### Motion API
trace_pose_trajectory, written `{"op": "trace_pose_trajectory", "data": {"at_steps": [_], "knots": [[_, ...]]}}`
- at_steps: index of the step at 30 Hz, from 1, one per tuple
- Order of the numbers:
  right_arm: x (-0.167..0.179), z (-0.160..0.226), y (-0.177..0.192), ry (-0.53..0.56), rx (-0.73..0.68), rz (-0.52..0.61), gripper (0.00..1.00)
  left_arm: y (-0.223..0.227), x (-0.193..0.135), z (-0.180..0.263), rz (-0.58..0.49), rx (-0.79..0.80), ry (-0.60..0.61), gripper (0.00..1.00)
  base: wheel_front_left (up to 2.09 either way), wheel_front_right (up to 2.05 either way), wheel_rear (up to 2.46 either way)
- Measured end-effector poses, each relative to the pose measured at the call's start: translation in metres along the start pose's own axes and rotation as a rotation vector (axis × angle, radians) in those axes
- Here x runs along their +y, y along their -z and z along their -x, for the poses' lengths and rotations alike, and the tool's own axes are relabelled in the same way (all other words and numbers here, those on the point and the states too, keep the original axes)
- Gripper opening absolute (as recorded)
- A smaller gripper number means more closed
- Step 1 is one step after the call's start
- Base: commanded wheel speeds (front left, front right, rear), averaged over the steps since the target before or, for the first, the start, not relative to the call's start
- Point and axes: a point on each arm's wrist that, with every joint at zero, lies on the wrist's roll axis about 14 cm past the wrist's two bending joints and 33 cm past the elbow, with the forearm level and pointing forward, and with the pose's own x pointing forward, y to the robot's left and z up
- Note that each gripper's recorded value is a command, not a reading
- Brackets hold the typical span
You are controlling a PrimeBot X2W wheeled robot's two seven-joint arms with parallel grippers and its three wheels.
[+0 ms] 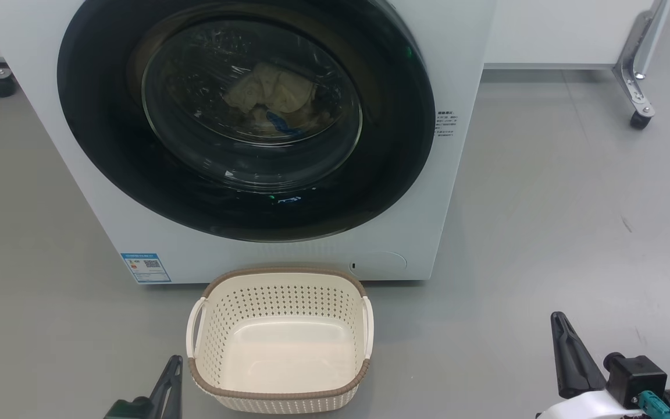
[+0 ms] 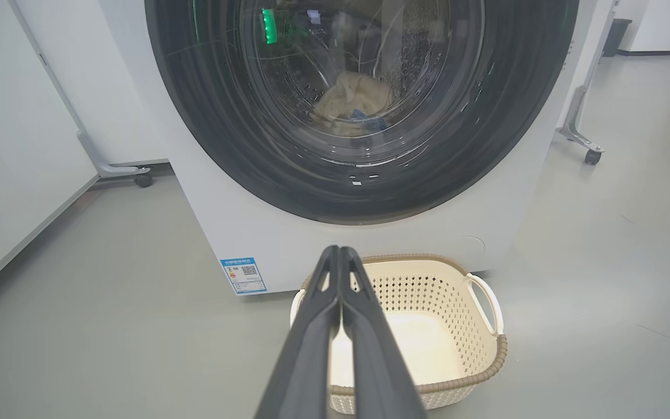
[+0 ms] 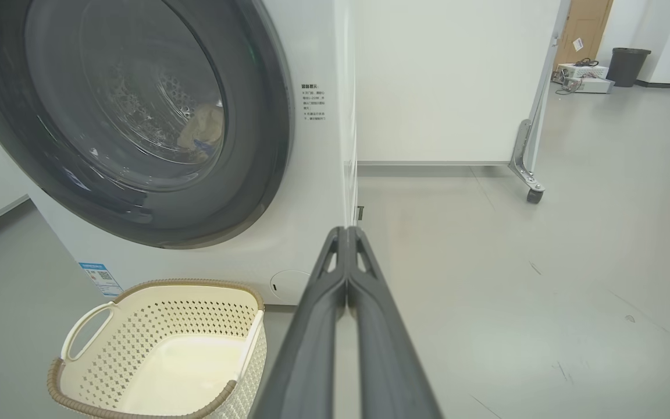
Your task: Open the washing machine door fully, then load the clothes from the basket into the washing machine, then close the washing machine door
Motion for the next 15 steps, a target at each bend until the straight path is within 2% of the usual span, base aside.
{"op": "trace_pose_trajectory", "data": {"at_steps": [6,15], "knots": [[-0.004,0.001,0.001,0.019,0.006,-0.055,0.00,0.003,0.002,-0.001,0.059,0.019,-0.009,0.00,0.00,0.00,0.00],[-0.014,0.001,0.004,0.065,0.027,-0.204,0.00,0.006,0.008,-0.003,0.204,0.048,-0.041,0.00,0.00,0.00,0.00]]}}
